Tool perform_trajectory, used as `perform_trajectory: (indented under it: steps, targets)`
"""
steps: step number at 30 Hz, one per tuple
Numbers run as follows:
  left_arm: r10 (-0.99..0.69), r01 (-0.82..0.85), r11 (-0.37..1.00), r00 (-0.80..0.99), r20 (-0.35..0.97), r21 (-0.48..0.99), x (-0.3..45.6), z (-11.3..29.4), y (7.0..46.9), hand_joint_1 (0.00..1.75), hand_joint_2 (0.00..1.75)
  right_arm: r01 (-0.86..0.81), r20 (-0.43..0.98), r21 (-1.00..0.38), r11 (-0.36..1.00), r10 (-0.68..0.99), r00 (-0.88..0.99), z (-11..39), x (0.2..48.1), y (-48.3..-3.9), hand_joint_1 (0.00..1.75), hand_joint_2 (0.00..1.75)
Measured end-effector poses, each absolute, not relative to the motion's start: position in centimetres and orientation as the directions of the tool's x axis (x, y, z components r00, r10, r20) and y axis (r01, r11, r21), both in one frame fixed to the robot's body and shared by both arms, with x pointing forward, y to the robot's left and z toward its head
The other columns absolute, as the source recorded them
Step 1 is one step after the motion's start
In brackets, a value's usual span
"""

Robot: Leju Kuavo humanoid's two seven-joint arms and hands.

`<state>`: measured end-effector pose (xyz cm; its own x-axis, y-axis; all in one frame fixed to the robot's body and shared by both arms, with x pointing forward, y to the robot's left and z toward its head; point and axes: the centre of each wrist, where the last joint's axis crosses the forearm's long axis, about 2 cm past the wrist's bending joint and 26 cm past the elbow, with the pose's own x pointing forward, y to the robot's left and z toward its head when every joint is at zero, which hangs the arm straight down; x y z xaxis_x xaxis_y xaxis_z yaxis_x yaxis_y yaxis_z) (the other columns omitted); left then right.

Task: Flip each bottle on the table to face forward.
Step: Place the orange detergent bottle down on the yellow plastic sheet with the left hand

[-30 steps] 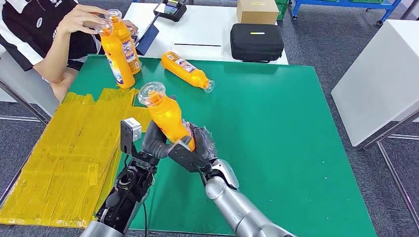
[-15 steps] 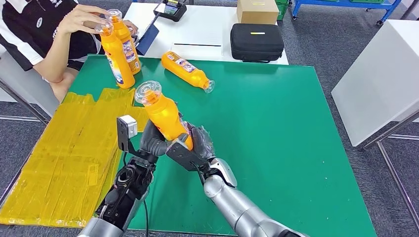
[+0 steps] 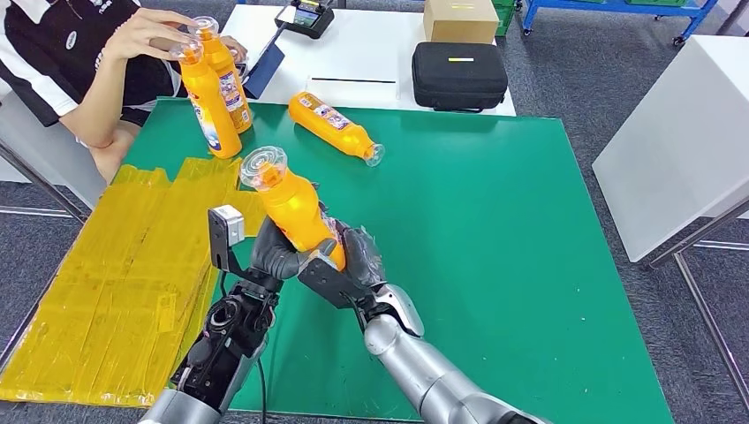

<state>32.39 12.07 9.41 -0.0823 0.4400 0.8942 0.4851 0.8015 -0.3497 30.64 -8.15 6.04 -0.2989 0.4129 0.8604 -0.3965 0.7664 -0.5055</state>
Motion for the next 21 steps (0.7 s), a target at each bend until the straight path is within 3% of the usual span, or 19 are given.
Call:
perform_trajectory:
  steps: [4, 9, 18, 21]
  targets:
    - [0.405, 0.434, 0.843, -0.120, 0.906, -0.319, 32.6, 9.5, 12.3, 1.75, 1.75, -0.393, 0.897, -0.430, 0.813, 0.335, -0.290, 5.6, 29.9, -8.2, 0.00, 1.75]
    - [0.181, 0.231, 0.964, -0.215, 0.960, -0.130, 32.9, 9.5, 13.2, 1.75, 1.75, -0.356, 0.934, -0.305, 0.884, 0.203, -0.294, 6.9, 29.1, -8.2, 0.00, 1.75]
    - [-0.077, 0.000, 0.997, -0.274, 0.959, 0.080, 32.5, 8.8, 15.1, 1.75, 1.75, -0.135, 0.858, -0.337, 0.932, 0.244, -0.452, 11.0, 28.5, -10.2, 0.00, 1.75]
    - [-0.231, -0.101, 0.973, -0.302, 0.925, 0.210, 32.4, 8.8, 15.5, 1.75, 1.75, -0.066, 0.831, -0.346, 0.936, 0.273, -0.485, 11.8, 28.1, -10.8, 0.00, 1.75]
